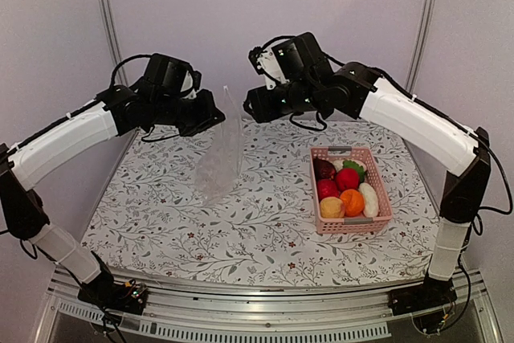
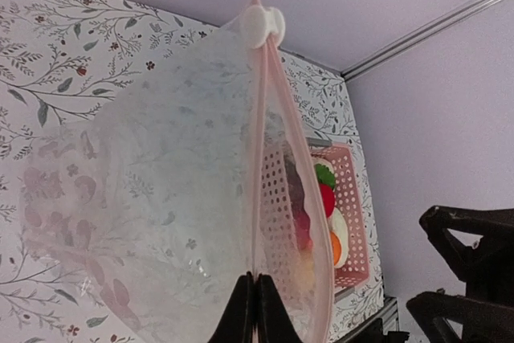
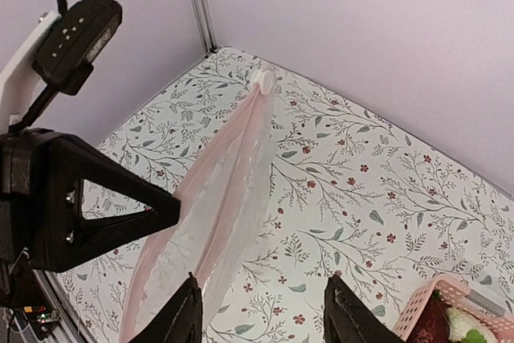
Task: Place the food in the zip-top bag and seal the zipper
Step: Pass from the right arm to the left, then open the zipper food storage bag at the center of the board.
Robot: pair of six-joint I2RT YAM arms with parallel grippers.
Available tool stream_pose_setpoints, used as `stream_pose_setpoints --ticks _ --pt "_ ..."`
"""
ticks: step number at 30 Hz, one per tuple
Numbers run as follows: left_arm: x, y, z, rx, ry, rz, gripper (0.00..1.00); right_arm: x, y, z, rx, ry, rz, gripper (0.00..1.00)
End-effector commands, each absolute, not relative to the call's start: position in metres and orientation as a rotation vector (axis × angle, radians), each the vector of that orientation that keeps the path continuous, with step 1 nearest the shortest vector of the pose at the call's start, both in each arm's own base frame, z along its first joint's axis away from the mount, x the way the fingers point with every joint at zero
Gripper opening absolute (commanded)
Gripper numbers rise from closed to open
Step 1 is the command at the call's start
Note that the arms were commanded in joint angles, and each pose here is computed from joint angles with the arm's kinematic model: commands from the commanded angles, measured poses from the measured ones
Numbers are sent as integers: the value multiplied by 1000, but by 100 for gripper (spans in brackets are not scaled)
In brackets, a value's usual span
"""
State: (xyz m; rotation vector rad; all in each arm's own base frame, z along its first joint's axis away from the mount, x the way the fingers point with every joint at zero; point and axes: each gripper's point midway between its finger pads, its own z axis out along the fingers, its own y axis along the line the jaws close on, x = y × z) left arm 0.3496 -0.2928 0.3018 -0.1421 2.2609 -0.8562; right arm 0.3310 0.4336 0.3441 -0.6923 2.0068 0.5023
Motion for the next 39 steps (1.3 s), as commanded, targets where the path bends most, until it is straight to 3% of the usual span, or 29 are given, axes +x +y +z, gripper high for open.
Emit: stream_pose_setpoints --ticks 1,12,15,17,18,20,23,25,32,37,39 --pt "344 -305 312 -18 2244 -864 3 335 444 317 -677 2098 497 50" --pt "343 -313 304 51 2268 -778 3 341 455 291 -532 2240 657 56" --pt "344 -314 304 59 2265 -761 3 349 441 270 -455 2313 575 43" --pt "345 -313 301 55 2274 -735 4 354 435 258 -404 2363 570 27" --pt "347 -313 297 47 2283 -716 8 356 434 253 -385 2380 578 14" --pt "349 -313 289 29 2305 -687 32 357 439 251 -370 2381 615 0" --pt "353 -321 282 39 2324 -667 50 359 447 253 -356 2359 668 0" --pt "354 -328 283 59 2321 -668 54 361 450 258 -337 2341 691 0" --pt "359 -325 273 -15 2356 -566 52 364 454 281 -292 2277 767 0" --pt "367 -319 259 -74 2382 -476 40 362 451 294 -267 2241 803 0" --pt "370 -316 259 -93 2377 -436 29 362 448 298 -248 2231 800 0"
